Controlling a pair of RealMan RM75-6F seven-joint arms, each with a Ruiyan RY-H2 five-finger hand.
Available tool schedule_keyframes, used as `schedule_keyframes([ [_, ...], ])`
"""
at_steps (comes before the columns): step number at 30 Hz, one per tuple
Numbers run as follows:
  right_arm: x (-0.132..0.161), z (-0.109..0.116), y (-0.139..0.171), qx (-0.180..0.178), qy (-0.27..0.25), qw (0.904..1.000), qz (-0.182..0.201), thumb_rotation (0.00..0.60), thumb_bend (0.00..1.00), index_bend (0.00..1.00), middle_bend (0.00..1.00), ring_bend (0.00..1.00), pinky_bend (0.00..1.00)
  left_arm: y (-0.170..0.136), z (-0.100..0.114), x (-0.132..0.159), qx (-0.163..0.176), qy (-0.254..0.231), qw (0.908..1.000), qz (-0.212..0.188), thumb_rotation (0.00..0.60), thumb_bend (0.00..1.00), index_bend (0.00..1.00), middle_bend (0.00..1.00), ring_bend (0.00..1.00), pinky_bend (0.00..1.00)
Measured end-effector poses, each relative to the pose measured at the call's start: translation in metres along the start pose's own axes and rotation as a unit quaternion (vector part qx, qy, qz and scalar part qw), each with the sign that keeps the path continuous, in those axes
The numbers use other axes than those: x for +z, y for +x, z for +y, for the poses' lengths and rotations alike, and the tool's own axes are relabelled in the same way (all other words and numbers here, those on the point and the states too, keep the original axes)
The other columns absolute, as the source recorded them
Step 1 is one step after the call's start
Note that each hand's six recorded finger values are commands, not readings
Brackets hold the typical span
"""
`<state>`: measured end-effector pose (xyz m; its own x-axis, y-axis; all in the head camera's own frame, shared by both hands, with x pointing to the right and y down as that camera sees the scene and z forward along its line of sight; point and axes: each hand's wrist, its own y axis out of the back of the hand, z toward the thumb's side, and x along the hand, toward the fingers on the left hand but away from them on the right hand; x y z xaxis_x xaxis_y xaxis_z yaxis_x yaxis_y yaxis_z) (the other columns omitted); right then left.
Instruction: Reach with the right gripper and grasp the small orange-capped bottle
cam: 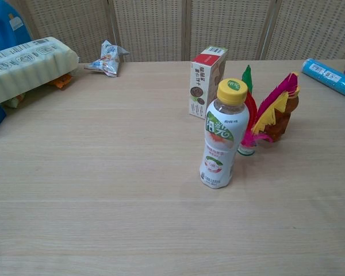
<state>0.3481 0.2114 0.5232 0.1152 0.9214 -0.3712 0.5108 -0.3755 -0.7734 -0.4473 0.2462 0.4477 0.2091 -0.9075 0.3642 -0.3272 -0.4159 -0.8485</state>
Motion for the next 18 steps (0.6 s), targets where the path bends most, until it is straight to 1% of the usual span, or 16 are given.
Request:
schedule_keyframes([
  [11,-0.010,-0.004,-0.006,0.003,0.002,0.9999,-0.013,0.600,0.00,0.06,0.04,0.00,0.00,0.001,-0.003,0.001,-0.003,0.004,1.0000,-0.001,0.600,0.00,0.19,0.00,0.00,0.00],
  [14,-0.018,-0.005,-0.011,0.003,0.006,0.9998,-0.019,0.600,0.00,0.05,0.04,0.00,0.00,0.002,-0.004,0.000,-0.005,0.005,1.0000,0.000,0.600,0.00,0.18,0.00,0.00,0.00],
  [18,-0.039,-0.009,-0.022,0.005,0.016,0.9994,-0.031,0.600,0.00,0.00,0.02,0.00,0.00,0.005,-0.004,-0.001,-0.005,0.003,1.0000,0.003,0.600,0.00,0.19,0.00,0.00,0.00],
])
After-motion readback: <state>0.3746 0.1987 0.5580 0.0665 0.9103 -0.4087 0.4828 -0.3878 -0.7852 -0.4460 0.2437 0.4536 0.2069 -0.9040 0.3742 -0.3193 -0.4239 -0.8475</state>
